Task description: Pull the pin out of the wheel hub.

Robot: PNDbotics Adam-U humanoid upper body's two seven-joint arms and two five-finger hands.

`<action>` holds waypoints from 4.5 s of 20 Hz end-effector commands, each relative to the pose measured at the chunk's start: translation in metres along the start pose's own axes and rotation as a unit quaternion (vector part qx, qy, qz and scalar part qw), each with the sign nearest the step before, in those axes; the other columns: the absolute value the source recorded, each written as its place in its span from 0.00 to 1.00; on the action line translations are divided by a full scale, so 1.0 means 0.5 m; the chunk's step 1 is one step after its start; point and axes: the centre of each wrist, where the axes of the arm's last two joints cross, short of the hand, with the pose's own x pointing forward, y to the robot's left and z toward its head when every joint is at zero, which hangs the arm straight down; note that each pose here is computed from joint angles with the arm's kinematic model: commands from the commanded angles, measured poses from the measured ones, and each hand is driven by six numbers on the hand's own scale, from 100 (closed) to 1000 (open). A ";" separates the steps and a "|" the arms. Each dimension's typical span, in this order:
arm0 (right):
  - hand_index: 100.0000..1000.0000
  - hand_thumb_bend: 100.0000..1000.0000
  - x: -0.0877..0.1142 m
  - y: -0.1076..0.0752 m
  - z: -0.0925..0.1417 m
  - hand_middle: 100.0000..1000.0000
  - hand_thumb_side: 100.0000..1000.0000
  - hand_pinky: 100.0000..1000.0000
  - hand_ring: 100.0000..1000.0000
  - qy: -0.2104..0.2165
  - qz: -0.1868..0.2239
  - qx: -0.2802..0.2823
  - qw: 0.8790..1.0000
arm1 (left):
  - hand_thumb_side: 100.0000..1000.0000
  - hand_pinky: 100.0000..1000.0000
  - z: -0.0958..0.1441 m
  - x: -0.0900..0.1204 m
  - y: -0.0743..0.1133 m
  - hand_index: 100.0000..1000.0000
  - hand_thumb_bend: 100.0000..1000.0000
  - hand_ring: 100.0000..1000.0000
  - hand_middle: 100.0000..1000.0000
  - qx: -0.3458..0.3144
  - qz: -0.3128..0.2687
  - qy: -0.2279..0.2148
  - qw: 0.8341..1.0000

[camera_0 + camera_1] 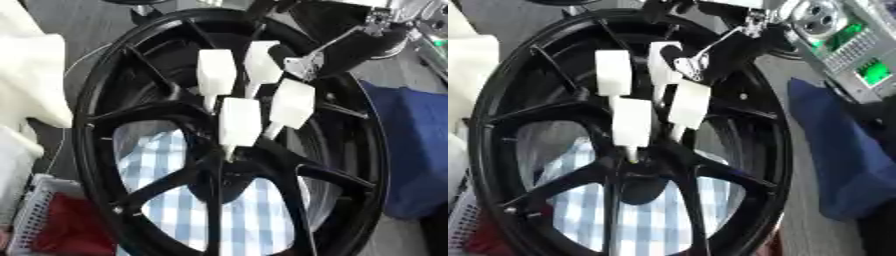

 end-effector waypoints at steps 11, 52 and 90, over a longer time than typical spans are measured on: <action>0.89 0.00 -0.016 -0.008 0.002 0.75 0.24 0.88 0.89 0.026 0.019 -0.009 0.999 | 0.84 0.63 -0.005 0.019 0.006 0.73 0.04 0.62 0.62 0.002 -0.012 -0.015 1.000; 0.92 0.00 0.020 -0.055 0.058 0.73 0.16 0.91 0.90 -0.065 -0.022 -0.011 0.998 | 0.84 0.63 -0.005 0.018 0.007 0.73 0.05 0.62 0.62 -0.007 -0.012 -0.009 1.000; 0.95 0.00 -0.026 -0.016 0.039 0.82 0.50 0.94 0.95 -0.015 0.004 0.042 0.999 | 0.85 0.64 -0.004 0.017 0.009 0.73 0.05 0.62 0.62 0.002 -0.010 -0.011 1.000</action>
